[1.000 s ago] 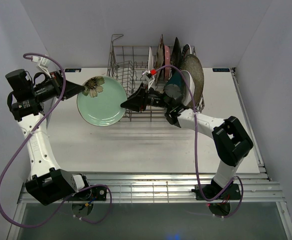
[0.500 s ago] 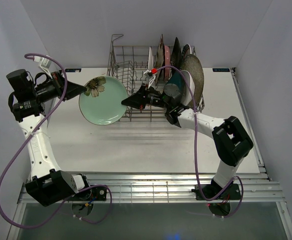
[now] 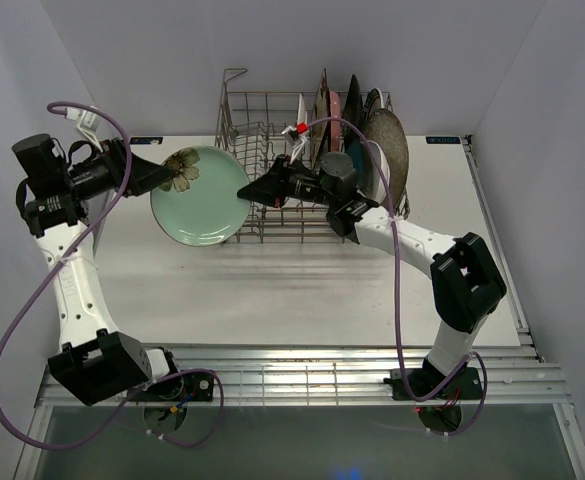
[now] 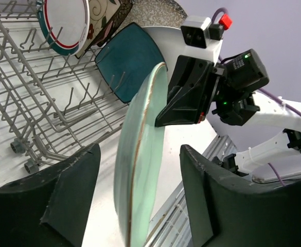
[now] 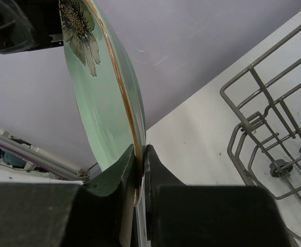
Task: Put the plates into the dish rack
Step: Insert the plate into the dish rack.
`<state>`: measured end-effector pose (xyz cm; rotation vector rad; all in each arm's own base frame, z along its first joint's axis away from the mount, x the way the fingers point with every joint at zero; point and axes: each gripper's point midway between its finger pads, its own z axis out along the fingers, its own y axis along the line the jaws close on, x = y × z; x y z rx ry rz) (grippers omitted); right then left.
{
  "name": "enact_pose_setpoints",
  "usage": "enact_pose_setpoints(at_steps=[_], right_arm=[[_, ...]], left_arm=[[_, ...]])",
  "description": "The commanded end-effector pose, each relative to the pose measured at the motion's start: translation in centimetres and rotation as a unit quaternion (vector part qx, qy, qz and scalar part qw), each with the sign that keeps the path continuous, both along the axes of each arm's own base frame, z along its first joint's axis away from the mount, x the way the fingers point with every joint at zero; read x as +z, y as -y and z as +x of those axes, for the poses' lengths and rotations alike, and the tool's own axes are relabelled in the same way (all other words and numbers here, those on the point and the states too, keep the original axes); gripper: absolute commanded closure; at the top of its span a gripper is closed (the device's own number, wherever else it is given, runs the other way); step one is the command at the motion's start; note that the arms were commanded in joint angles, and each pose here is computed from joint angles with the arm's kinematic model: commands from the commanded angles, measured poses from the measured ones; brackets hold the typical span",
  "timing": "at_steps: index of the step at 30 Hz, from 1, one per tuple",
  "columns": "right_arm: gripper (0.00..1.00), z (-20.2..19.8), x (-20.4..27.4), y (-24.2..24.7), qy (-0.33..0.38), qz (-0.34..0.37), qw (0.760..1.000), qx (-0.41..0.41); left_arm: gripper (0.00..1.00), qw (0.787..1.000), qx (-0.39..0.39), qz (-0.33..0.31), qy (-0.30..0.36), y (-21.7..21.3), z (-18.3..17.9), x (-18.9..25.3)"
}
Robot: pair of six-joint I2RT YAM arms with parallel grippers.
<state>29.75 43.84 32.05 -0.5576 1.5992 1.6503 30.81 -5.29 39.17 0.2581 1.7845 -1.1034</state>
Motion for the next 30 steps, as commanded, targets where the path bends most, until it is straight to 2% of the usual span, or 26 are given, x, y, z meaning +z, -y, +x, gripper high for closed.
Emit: enact_pose_setpoints(at_steps=[1, 8, 12, 20, 28, 30], right_arm=[[0.92, 0.0, 10.4, 1.2, 0.088, 0.094, 0.991, -0.024], [0.92, 1.5, 14.3, 1.7, 0.111, 0.09, 0.988, -0.063], [0.92, 2.6, 15.3, 2.6, 0.123, 0.073, 0.985, -0.097], [0.92, 3.8, 16.3, 6.3, 0.148, 0.04, 0.972, -0.179], [0.92, 5.2, 16.9, 10.1, 0.159, 0.015, 0.955, -0.251], [0.92, 5.3, 17.6, 11.1, 0.173, 0.008, 0.946, -0.274]], left_arm=[[0.25, 1.0, -0.009, 0.005, 0.022, 0.1, 0.1, 1.7], [0.16, 1.0, -0.002, 0.005, 0.028, -0.4, 1.3, 3.4], [0.02, 0.998, 0.015, 0.02, 0.052, -0.5, 1.2, 5.0], [0.02, 0.986, 0.122, 0.074, 0.085, -2.2, 1.2, 5.8], [0.02, 0.971, 0.179, 0.112, 0.113, -3.1, -0.1, 6.0], [0.02, 0.97, 0.182, 0.116, 0.106, -3.2, -0.1, 4.9]])
